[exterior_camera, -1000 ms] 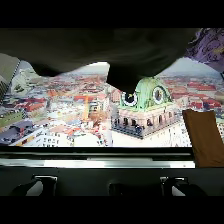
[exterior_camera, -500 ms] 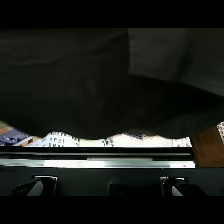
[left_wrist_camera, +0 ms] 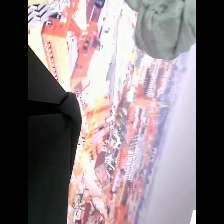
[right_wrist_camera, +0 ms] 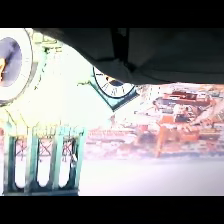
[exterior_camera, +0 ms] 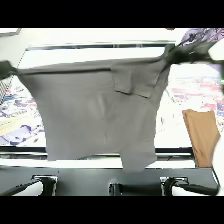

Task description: Fold the clothes and pants, and hang the long-sleeved shirts on hangers.

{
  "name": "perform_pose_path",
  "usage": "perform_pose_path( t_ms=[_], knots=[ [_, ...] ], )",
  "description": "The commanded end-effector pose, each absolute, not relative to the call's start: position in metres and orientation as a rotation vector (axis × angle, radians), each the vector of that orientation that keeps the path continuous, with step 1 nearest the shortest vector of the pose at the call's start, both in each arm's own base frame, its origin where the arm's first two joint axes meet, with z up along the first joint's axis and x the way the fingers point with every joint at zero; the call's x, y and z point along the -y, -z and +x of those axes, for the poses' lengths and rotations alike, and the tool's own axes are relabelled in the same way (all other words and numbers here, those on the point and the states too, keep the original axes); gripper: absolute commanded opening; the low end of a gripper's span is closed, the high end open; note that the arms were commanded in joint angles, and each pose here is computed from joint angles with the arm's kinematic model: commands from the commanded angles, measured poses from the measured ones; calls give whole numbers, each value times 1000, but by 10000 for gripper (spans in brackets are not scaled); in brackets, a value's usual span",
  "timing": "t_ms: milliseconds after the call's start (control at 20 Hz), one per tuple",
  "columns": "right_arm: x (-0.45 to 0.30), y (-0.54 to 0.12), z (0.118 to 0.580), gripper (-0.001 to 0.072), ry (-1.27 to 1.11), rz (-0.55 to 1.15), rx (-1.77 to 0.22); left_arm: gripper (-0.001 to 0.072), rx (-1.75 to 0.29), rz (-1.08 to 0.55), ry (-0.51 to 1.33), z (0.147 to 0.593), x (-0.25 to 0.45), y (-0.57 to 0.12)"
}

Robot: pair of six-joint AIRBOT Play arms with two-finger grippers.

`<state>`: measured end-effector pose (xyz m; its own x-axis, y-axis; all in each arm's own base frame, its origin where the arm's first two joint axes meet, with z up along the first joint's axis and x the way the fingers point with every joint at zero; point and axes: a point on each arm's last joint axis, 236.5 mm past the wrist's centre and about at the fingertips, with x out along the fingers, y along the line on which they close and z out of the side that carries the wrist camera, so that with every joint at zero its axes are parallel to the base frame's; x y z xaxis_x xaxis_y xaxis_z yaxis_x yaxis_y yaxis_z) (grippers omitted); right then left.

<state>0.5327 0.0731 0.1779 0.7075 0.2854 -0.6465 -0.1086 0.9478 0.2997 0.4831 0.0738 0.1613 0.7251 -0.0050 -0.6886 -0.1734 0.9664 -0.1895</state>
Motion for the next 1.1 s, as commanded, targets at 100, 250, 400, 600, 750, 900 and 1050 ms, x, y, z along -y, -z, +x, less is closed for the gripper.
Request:
perform_pose_path(
  t_ms=[100,250,400,600,750,900,1050],
  knots=[
    [-72,-37,594,34,-164,330,-869,20,-906,-303,-109,538,-70,-20],
    [-70,-2,594,34,-152,321,-933,20,-988,-323,-111,535,-66,16],
    [-65,10,584,34,-144,279,-988,20,-1056,-342,-112,523,-62,29],
    [-62,24,561,34,-143,234,-1102,20,-1224,-389,-112,488,-50,44],
    [-59,32,547,34,-142,212,-1169,21,-1351,-405,-104,460,-41,51],
    [-55,38,536,34,-134,190,-1221,21,-1437,-407,-92,441,-34,55],
    [-56,44,527,35,-138,190,-1263,21,-1478,-410,-89,431,-32,60]
  ],
)
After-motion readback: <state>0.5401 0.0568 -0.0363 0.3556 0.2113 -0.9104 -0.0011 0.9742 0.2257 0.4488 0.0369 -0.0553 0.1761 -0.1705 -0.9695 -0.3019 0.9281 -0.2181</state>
